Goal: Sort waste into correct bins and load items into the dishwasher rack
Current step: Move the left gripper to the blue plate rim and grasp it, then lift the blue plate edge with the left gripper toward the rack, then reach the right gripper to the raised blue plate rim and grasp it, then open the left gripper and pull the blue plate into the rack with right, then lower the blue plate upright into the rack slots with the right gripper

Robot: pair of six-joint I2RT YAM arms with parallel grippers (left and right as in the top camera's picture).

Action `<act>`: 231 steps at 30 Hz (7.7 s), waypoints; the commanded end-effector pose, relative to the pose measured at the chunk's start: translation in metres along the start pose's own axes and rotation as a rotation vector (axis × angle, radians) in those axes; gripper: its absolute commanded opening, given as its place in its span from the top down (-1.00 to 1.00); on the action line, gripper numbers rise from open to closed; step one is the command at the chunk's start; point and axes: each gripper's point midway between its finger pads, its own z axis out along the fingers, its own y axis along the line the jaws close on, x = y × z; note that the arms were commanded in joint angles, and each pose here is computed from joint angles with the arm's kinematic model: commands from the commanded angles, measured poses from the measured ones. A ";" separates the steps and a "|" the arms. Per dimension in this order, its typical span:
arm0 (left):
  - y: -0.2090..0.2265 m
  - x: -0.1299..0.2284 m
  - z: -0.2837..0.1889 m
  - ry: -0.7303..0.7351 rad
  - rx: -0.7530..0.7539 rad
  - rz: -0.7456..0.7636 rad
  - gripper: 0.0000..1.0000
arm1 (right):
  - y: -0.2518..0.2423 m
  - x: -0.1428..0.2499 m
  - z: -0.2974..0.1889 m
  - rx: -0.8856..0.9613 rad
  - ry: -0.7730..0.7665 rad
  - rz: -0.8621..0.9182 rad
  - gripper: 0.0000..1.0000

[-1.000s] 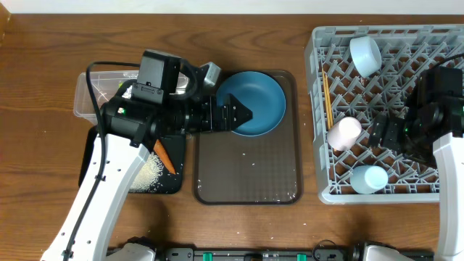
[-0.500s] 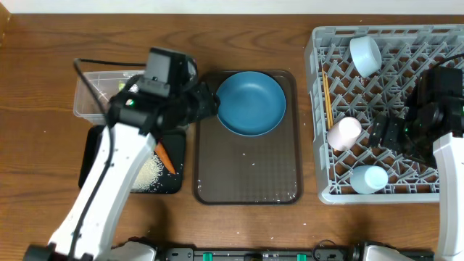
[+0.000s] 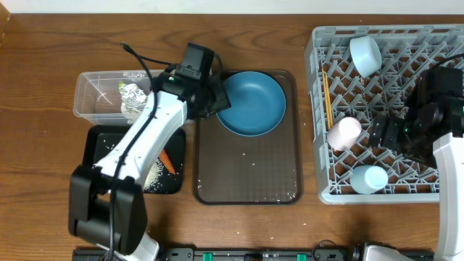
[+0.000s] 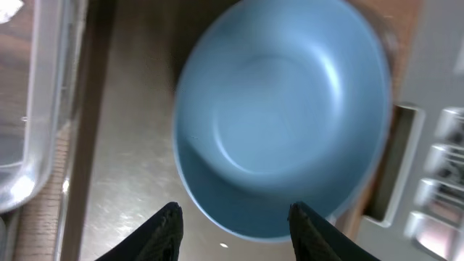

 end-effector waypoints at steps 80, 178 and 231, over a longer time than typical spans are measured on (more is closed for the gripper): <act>-0.042 0.042 -0.087 -0.105 0.035 0.119 0.88 | 0.038 0.008 -0.009 -0.231 0.043 0.034 -0.99; -0.061 0.062 -0.087 -0.003 0.145 0.188 -0.21 | 0.042 -0.112 -0.081 0.539 -0.746 -0.208 0.98; -0.056 0.067 -0.087 0.017 0.126 0.183 -0.90 | -0.153 -0.131 -0.038 1.278 -0.088 -0.482 0.98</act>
